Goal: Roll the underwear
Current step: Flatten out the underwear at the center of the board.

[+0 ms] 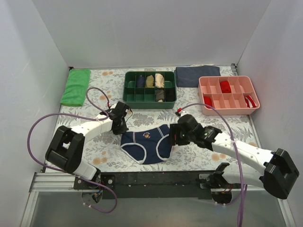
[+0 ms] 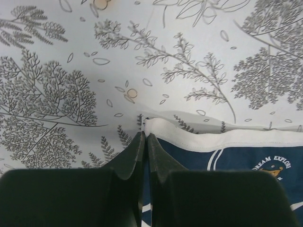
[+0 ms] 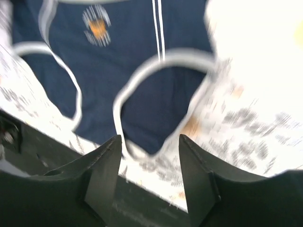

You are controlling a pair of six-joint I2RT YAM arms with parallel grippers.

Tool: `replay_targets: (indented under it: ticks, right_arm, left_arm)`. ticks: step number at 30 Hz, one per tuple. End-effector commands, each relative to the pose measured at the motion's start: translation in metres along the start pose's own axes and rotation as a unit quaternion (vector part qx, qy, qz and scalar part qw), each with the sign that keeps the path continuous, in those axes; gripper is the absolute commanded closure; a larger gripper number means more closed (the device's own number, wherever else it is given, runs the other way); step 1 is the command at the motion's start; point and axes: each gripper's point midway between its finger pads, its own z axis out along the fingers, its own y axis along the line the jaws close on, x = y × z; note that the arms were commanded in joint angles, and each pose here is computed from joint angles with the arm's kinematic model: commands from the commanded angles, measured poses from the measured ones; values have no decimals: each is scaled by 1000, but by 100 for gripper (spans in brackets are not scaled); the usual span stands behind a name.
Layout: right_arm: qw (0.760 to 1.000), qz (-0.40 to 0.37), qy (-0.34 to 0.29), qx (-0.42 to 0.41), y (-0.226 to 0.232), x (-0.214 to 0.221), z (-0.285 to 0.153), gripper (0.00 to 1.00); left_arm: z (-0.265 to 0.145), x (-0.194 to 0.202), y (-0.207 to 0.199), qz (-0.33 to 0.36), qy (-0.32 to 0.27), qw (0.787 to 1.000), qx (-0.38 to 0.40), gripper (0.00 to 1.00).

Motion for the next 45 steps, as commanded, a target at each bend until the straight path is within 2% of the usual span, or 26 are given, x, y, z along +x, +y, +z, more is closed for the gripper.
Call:
replay_targets:
  ticks: [1, 8, 24, 41, 45]
  right_arm:
    - [996, -31, -78, 21, -10, -76, -9, 39]
    - [997, -27, -55, -48, -24, -116, 18, 43]
    - [995, 29, -2, -91, -32, -99, 79, 45]
    - [994, 50, 14, -95, -40, -94, 106, 46]
    - [994, 64, 12, -91, -47, -90, 109, 52]
  left_arm:
    - [-4, -24, -18, 17, -25, 999, 24, 100]
    - [-1, -19, -14, 31, -11, 999, 17, 100]
    - [5, -16, -18, 46, -2, 999, 24, 100]
    - [8, -11, -19, 47, 6, 998, 30, 100]
    - [9, -9, -20, 48, 10, 998, 32, 100]
